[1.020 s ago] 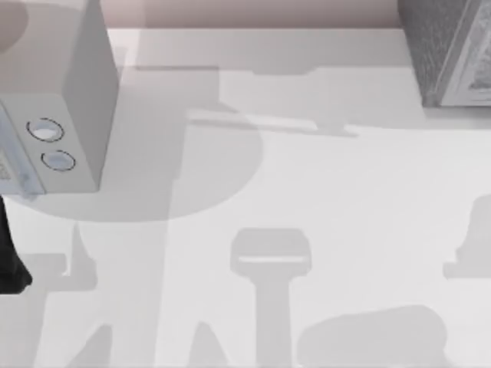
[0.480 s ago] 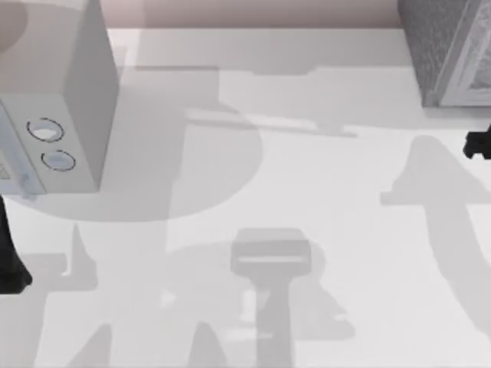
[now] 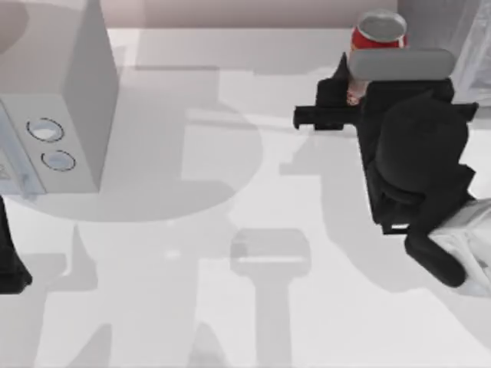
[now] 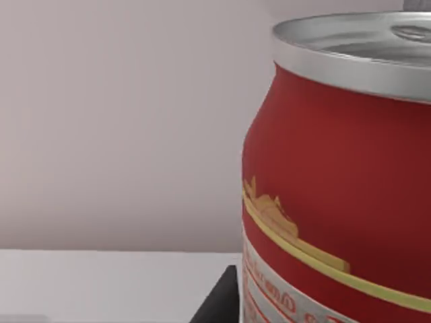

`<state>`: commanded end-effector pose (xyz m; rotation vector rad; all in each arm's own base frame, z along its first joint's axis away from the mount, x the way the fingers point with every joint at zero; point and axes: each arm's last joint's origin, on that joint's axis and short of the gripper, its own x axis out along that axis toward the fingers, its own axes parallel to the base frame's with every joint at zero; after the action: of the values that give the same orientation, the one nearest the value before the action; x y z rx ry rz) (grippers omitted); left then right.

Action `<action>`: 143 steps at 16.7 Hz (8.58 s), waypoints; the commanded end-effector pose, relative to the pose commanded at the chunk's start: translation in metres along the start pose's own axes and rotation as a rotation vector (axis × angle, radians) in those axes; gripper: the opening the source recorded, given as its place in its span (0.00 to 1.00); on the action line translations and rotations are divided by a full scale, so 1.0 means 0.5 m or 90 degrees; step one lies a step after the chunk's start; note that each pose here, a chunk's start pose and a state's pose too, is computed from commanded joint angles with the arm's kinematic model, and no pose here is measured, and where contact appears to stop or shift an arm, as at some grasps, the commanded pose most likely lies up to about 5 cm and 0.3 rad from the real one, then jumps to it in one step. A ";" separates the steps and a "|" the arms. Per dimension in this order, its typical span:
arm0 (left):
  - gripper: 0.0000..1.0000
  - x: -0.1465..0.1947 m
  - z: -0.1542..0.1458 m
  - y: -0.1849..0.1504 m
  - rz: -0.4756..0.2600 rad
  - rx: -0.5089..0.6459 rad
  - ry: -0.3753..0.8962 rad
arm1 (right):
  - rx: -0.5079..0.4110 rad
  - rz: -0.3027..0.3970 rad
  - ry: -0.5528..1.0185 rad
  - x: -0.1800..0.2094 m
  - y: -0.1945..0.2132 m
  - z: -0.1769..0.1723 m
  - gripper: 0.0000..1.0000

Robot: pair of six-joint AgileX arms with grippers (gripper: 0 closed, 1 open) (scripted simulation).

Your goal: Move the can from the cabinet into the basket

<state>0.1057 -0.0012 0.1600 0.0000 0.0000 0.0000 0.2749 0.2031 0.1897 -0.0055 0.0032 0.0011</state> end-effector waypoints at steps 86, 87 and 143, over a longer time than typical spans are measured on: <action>1.00 0.000 0.000 0.000 0.000 0.000 0.000 | 0.006 0.000 -0.001 -0.181 0.263 -0.324 1.00; 1.00 0.000 0.000 0.000 0.000 0.000 0.000 | 0.008 -0.002 -0.002 -0.179 0.256 -0.323 1.00; 1.00 0.000 0.000 0.000 0.000 0.000 0.000 | 0.001 -0.002 -0.018 -0.268 -0.499 0.013 1.00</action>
<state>0.1057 -0.0012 0.1600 0.0000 0.0000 0.0000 0.1413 -0.0463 0.1979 -0.0032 -0.0254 -0.0017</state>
